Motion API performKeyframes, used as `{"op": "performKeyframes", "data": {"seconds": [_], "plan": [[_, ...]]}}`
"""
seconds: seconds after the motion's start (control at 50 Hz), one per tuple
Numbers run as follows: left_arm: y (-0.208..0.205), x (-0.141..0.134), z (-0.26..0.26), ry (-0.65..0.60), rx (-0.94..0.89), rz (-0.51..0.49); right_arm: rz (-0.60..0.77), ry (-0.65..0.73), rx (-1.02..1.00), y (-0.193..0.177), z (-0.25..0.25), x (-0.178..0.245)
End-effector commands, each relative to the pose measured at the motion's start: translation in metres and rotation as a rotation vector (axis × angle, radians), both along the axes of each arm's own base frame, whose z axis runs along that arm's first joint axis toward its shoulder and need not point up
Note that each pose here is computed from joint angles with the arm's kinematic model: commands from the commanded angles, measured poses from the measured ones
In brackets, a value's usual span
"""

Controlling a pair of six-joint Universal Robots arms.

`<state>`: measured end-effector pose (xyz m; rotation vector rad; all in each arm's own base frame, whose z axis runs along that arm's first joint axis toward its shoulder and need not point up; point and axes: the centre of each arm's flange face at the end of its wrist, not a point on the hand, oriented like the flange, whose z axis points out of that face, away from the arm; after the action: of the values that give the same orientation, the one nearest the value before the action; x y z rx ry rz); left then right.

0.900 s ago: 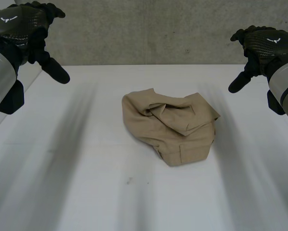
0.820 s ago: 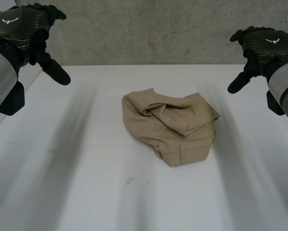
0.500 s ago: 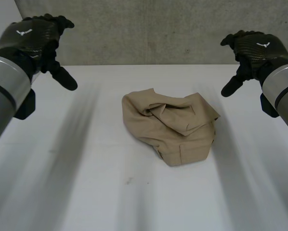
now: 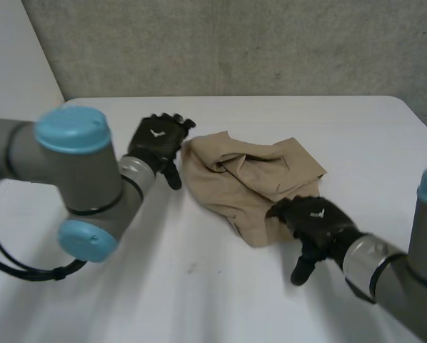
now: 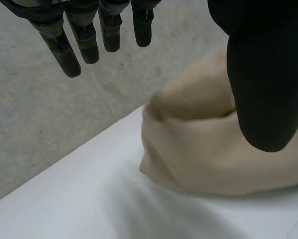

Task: Fold the shorts.

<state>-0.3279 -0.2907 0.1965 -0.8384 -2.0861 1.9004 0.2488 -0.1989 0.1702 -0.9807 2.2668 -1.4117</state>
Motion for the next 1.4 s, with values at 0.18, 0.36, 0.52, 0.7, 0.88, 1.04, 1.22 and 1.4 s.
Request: {"op": "performKeyframes", "data": {"seconds": [0.18,0.36,0.52,0.7,0.88,1.04,1.22,1.4], "plan": [[-0.011,-0.04,-0.054,-0.195,-0.137,-0.084,0.023,-0.072,-0.187,-0.019,-0.03,0.014],[-0.017,-0.036,-0.054,-0.206,-0.145,0.002,-0.045,0.001,-0.235,-0.049,-0.048,0.025],[-0.001,-0.027,-0.048,-0.256,-0.115,0.102,-0.032,0.033,-0.289,-0.068,-0.049,0.031],[0.061,0.012,-0.009,-0.326,0.01,0.144,0.013,-0.013,-0.433,-0.069,0.004,0.036],[0.134,0.048,0.025,-0.148,0.222,0.18,0.299,0.003,-0.48,-0.031,0.03,0.047],[0.166,0.07,0.047,-0.095,0.245,0.18,0.455,0.073,-0.375,-0.003,0.03,0.039],[0.149,0.051,0.077,0.042,0.109,0.155,0.262,0.02,-0.301,-0.006,0.061,0.018],[0.127,-0.006,0.054,-0.017,-0.005,-0.006,-0.089,-0.144,-0.187,-0.043,0.076,-0.024]]}}
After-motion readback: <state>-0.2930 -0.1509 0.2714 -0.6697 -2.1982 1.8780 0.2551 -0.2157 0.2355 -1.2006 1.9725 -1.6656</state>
